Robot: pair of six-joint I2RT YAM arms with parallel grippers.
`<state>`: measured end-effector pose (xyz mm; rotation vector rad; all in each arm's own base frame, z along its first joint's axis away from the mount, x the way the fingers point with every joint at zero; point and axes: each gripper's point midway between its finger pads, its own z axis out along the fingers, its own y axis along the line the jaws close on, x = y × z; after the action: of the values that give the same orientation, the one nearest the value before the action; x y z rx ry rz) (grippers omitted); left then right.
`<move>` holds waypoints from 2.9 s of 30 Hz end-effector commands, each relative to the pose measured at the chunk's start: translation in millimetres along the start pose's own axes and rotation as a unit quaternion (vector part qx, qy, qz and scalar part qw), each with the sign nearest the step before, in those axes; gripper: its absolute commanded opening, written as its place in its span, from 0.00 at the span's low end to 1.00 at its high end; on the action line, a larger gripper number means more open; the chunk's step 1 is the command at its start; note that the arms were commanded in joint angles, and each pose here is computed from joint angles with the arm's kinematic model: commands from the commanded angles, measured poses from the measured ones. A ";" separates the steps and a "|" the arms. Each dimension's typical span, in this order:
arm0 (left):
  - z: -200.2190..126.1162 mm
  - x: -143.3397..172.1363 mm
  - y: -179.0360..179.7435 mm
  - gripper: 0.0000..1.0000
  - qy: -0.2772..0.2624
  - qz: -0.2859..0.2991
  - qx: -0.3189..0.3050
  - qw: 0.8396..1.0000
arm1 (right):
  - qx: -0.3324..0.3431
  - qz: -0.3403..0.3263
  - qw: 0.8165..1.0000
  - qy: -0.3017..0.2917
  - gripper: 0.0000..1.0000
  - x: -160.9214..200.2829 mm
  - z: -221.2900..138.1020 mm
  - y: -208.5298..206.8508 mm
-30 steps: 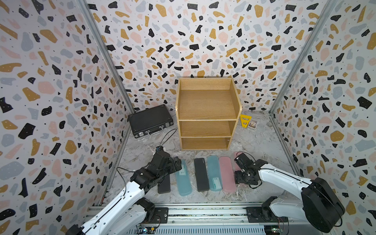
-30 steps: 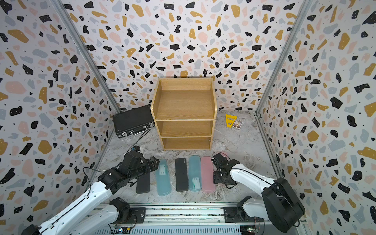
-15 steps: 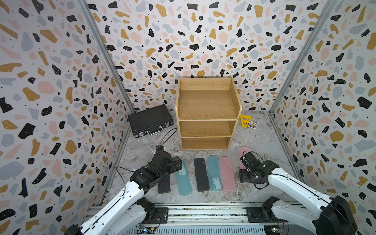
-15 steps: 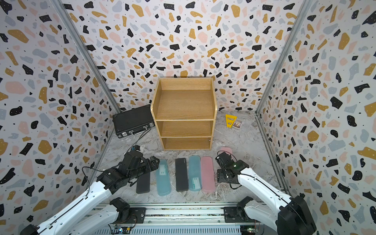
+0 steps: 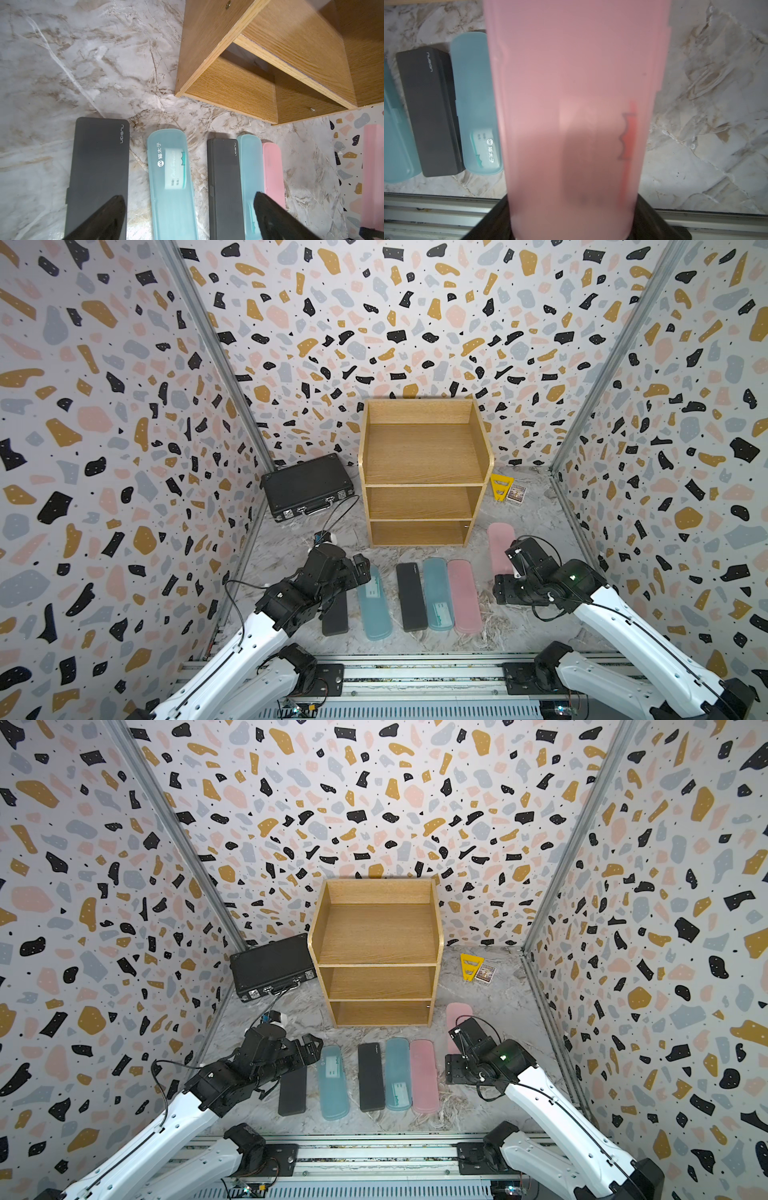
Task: Place the pencil cases on the shelf according to color
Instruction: Pick up the pencil case from the center of the board, then place the pencil case on the shelf.
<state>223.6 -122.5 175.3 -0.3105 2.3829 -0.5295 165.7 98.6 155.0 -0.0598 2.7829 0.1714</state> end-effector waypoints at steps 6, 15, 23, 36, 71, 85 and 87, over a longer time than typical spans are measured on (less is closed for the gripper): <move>-11.4 -13.2 -8.1 1.00 -0.019 0.012 0.003 1.000 | -0.001 -0.022 1.000 0.005 0.29 9.7 -25.4 3.2; -10.0 -12.4 -7.9 1.00 -0.019 0.014 -0.001 1.000 | -0.008 -0.060 0.998 0.019 0.25 23.9 -27.2 17.6; -16.4 -18.0 -8.7 1.00 -0.028 0.017 -0.003 0.999 | -0.025 -0.096 0.995 0.003 0.24 17.7 -41.3 44.9; -39.5 -57.3 -12.5 1.00 -0.081 0.053 -0.047 0.994 | -0.069 -0.147 0.986 -0.034 0.22 -7.1 -87.4 89.3; -58.2 -96.6 -55.0 1.00 -0.106 0.072 -0.012 0.992 | -0.059 -0.106 0.981 -0.152 0.21 -194.3 -149.1 143.1; -41.4 -89.2 -57.3 1.00 -0.086 0.092 -0.012 0.992 | -0.045 -0.055 0.983 -0.169 0.21 -256.1 -118.5 140.1; -41.3 -89.0 -57.2 1.00 -0.086 0.093 -0.011 0.992 | -0.050 -0.053 0.982 -0.172 0.21 -260.3 -117.4 141.3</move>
<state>265.0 -125.3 267.8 -0.1622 2.2701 -0.3400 357.3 232.2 348.9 -0.2138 2.4861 0.2250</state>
